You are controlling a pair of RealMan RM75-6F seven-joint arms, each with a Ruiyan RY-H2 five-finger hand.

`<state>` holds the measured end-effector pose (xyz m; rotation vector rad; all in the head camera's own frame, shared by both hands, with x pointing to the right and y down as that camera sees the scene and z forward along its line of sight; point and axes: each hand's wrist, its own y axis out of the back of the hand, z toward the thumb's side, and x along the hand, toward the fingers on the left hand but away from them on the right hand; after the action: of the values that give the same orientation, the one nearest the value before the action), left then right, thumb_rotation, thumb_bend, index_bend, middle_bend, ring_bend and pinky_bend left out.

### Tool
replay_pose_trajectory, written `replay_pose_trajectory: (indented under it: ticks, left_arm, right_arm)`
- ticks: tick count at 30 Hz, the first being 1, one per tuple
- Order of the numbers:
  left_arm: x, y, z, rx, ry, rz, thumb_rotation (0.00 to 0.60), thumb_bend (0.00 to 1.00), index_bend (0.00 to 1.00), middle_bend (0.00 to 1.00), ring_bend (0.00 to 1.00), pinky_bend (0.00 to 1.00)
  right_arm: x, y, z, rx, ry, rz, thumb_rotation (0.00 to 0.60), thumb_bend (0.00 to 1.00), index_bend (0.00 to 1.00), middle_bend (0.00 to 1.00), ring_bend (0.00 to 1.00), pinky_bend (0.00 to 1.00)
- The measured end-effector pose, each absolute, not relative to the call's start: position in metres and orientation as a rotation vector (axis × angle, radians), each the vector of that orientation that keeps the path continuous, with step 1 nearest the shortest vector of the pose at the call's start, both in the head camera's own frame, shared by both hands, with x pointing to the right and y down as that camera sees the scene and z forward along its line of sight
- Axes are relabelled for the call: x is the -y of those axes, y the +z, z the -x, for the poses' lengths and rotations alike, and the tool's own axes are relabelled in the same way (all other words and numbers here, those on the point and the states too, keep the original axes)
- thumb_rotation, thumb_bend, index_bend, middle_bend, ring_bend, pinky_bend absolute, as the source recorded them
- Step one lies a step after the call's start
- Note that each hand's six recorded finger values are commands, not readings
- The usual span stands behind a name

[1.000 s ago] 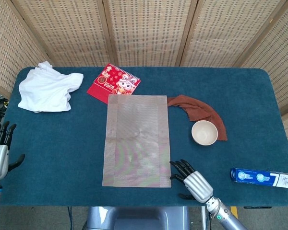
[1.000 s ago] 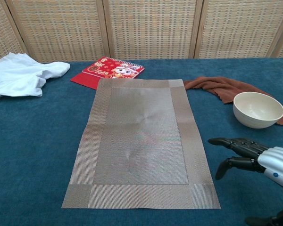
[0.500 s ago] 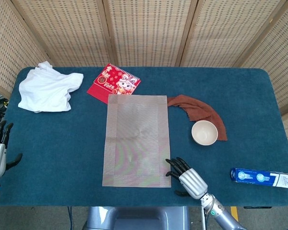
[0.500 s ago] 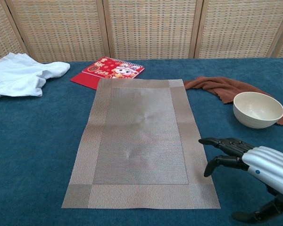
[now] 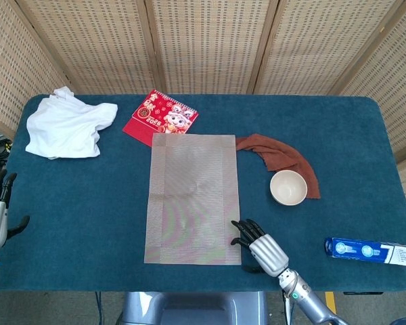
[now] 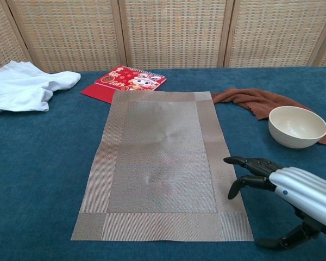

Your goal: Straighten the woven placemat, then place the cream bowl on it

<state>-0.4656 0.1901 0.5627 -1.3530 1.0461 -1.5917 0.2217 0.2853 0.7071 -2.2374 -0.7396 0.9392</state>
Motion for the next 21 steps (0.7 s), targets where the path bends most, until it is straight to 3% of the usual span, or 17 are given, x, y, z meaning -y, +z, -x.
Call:
replay_pose_trajectory:
  ticks: [21]
  left_arm:
    - [-0.188,0.567,0.469,-1.047,-1.611,1.356,0.600,0.22,0.06,0.00,0.00,0.00]
  right_arm:
    - [-0.282,0.700,-0.229,0.783,0.939,2.218,0.600,0.34,0.31,0.00,0.00,0.00]
